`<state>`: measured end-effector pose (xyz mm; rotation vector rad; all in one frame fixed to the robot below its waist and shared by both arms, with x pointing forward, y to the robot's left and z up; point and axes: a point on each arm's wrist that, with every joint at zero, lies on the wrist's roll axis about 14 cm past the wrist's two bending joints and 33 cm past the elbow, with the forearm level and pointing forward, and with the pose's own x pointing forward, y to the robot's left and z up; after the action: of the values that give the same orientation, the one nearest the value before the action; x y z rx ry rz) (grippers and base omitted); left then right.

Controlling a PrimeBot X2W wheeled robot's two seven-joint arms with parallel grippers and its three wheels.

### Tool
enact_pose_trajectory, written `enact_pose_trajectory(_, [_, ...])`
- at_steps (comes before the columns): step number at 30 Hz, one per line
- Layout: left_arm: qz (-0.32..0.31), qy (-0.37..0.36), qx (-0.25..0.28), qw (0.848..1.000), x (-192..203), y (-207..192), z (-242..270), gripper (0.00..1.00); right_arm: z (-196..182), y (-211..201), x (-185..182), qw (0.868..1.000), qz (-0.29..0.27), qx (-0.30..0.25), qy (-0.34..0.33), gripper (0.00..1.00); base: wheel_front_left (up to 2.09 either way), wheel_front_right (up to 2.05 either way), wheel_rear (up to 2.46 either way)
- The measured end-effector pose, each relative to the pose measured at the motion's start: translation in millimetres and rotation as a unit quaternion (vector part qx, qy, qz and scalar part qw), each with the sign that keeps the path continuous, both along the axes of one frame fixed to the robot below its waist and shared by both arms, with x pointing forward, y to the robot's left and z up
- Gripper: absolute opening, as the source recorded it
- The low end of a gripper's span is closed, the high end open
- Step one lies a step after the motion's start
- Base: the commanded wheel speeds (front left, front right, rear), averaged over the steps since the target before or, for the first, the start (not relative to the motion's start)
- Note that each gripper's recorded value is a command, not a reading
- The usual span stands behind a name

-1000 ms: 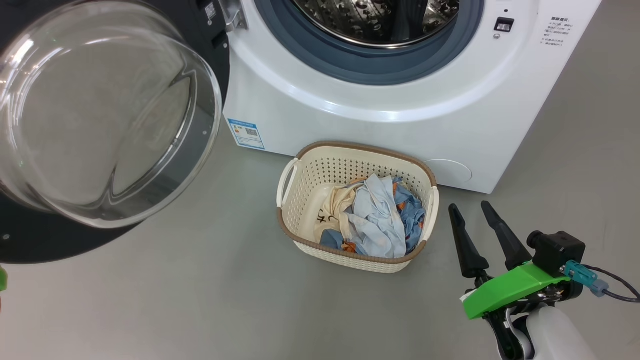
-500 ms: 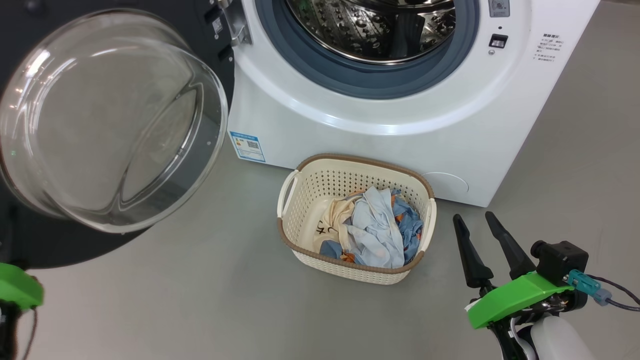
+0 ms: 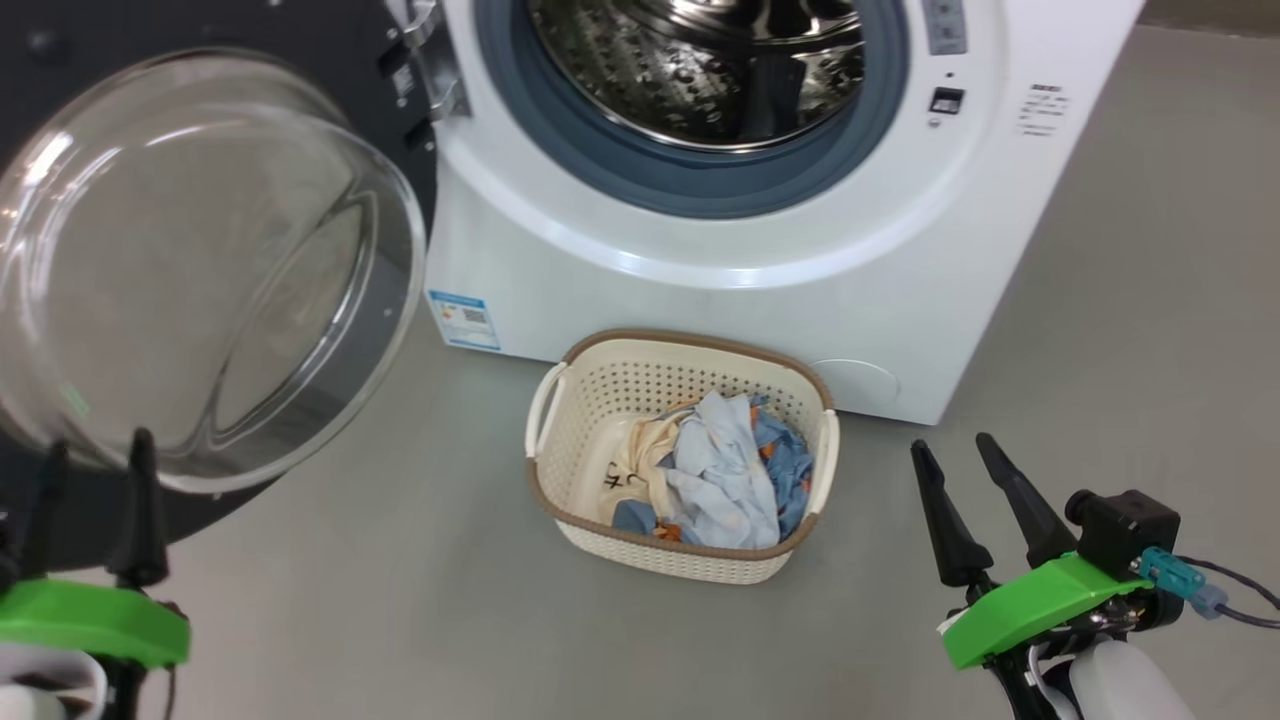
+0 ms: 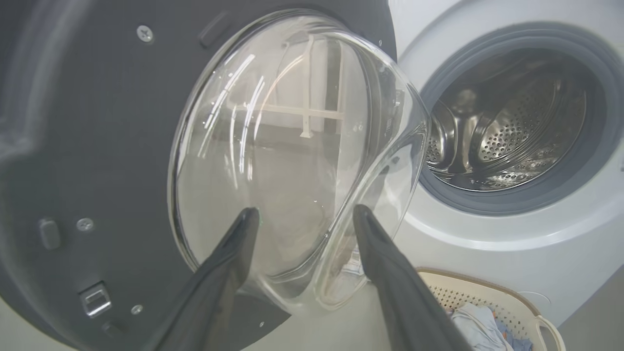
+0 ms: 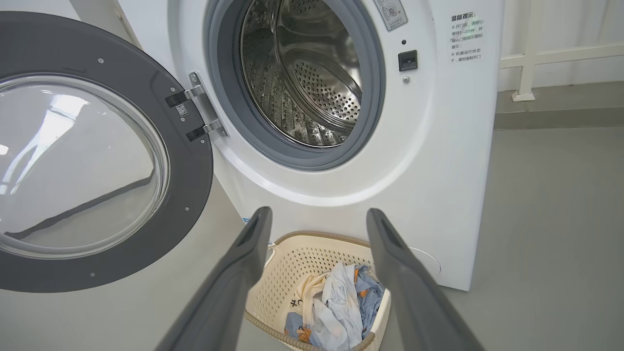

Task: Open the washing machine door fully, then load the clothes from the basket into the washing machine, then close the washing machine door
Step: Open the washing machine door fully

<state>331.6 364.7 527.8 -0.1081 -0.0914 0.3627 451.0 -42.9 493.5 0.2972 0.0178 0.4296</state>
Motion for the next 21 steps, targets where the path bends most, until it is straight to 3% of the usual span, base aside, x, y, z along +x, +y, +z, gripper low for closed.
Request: enact_pose_trajectory(21, [-0.138,-0.032,-0.045,0.989,44,-121,-2,1.0,14,-81,-25,0.995,-0.089,-0.025,-0.021,1.0,0.0,0.0,0.0])
